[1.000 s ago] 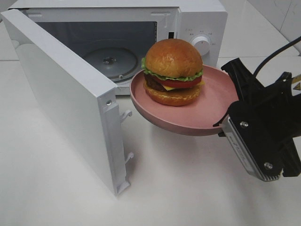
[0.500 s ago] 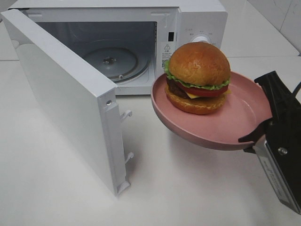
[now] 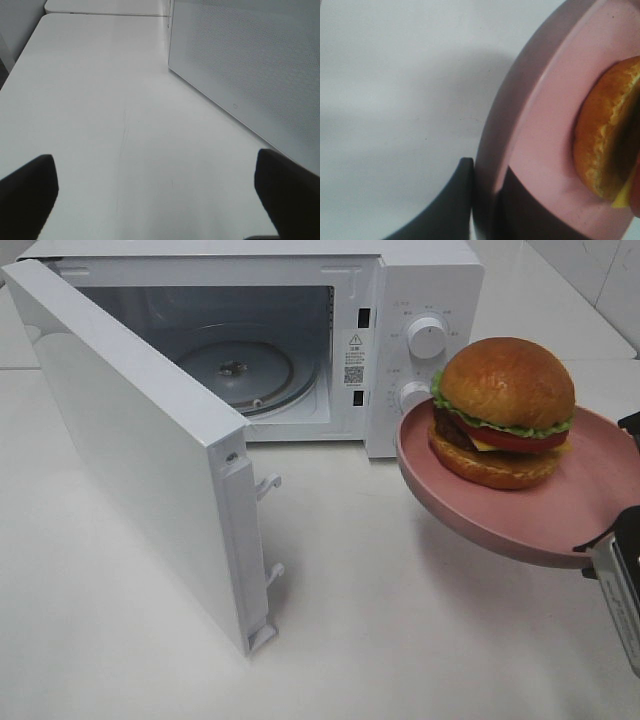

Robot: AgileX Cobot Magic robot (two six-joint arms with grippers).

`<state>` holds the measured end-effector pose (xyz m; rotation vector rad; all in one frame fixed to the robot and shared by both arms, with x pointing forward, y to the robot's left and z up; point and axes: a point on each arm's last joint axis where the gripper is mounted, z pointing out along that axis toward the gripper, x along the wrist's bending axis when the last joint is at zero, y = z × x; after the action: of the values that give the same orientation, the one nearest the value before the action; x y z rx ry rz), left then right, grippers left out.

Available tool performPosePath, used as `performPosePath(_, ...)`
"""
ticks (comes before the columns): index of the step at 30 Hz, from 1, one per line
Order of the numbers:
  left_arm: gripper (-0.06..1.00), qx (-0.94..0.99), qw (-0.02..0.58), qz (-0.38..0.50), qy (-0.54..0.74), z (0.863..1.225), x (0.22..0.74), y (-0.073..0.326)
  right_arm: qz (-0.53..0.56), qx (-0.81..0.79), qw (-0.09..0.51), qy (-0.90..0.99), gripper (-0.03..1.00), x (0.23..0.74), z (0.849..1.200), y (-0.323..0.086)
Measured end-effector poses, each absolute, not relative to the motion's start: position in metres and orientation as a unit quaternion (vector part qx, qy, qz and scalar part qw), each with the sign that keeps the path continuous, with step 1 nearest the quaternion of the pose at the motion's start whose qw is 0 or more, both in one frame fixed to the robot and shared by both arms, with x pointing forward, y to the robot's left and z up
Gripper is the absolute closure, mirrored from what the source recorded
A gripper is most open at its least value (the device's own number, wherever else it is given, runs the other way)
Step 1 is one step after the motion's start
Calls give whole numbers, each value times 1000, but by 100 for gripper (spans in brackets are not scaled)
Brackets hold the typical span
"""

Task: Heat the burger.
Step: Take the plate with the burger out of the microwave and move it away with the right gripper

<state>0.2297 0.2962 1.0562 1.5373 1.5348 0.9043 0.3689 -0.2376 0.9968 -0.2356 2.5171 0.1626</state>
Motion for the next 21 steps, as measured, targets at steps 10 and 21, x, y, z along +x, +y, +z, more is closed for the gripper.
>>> performPosePath(10, -4, 603, 384, 355, 602, 1056, 230, 296, 38, 0, 305, 951, 88, 370, 996, -247)
performPosePath(21, -4, 603, 384, 355, 602, 1056, 230, 296, 6, 103, 298, 949, 88, 363, 975, -262)
